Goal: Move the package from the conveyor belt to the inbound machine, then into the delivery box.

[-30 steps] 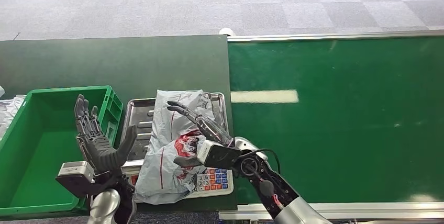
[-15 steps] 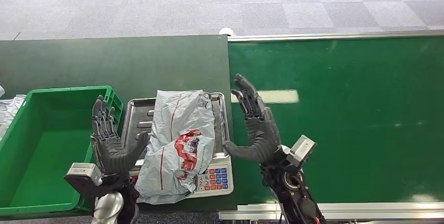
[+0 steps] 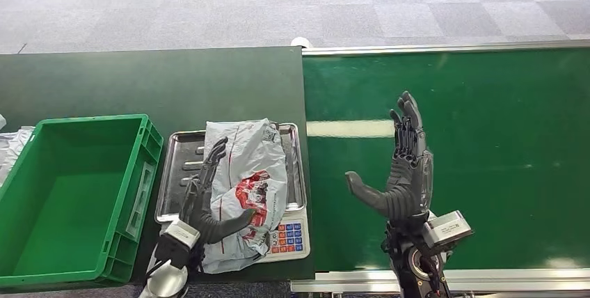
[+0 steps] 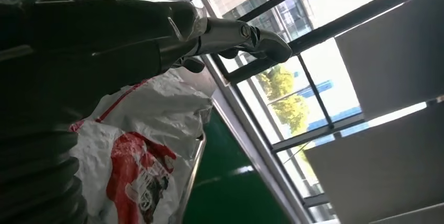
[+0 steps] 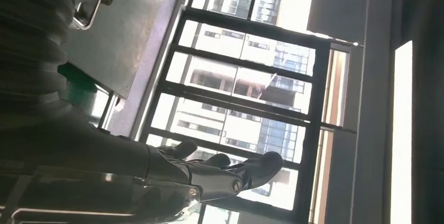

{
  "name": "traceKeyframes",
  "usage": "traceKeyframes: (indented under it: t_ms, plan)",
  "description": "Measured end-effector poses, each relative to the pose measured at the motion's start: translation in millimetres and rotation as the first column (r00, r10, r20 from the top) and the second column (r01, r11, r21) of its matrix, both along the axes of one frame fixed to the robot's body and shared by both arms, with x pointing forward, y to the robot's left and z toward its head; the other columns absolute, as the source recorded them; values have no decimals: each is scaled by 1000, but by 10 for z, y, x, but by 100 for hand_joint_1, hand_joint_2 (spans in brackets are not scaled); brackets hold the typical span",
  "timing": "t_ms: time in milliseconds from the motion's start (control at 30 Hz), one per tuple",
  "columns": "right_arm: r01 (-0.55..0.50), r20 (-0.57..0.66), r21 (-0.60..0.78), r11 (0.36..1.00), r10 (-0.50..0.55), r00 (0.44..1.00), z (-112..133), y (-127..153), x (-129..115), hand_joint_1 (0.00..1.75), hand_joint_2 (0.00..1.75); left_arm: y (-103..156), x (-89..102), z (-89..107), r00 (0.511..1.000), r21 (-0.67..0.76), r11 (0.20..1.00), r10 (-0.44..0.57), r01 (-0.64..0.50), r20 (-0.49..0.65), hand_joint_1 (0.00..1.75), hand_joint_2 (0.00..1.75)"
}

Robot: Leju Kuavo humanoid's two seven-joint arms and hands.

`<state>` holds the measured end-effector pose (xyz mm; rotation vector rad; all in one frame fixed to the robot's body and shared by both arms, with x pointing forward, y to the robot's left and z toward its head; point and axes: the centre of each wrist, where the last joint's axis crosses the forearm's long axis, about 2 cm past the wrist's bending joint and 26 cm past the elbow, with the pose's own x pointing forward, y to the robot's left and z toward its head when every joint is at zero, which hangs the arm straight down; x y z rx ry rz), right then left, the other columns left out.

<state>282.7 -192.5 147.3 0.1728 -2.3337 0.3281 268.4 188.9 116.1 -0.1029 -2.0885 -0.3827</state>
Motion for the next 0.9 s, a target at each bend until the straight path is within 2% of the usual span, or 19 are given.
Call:
traceKeyframes:
  t_ms: [100,267,567,700,733,900]
  plan:
    - [26,-53,-39,999,-28,998,-39,-19,-30,0,175,-26,9,-78,995,170,985,0,17,-96,0,175]
    - [21,-166,-56,998,-30,986,-117,-54,-37,0,175,-19,3,-233,975,345,937,21,58,-219,0,175]
    - [9,-257,-75,997,-28,966,-225,-54,10,0,175,-48,84,-290,952,478,873,57,98,-300,1,175]
    - [-7,-276,-88,996,-18,961,-253,-24,50,0,175,-52,104,-313,943,502,858,74,104,-323,156,175]
    - [-10,-281,-90,996,-16,960,-262,-17,57,0,175,-53,104,-316,943,501,859,77,103,-325,161,175]
    - [-17,-297,-92,996,-11,955,-297,-1,73,0,175,-44,98,-325,943,482,871,78,94,-324,161,175]
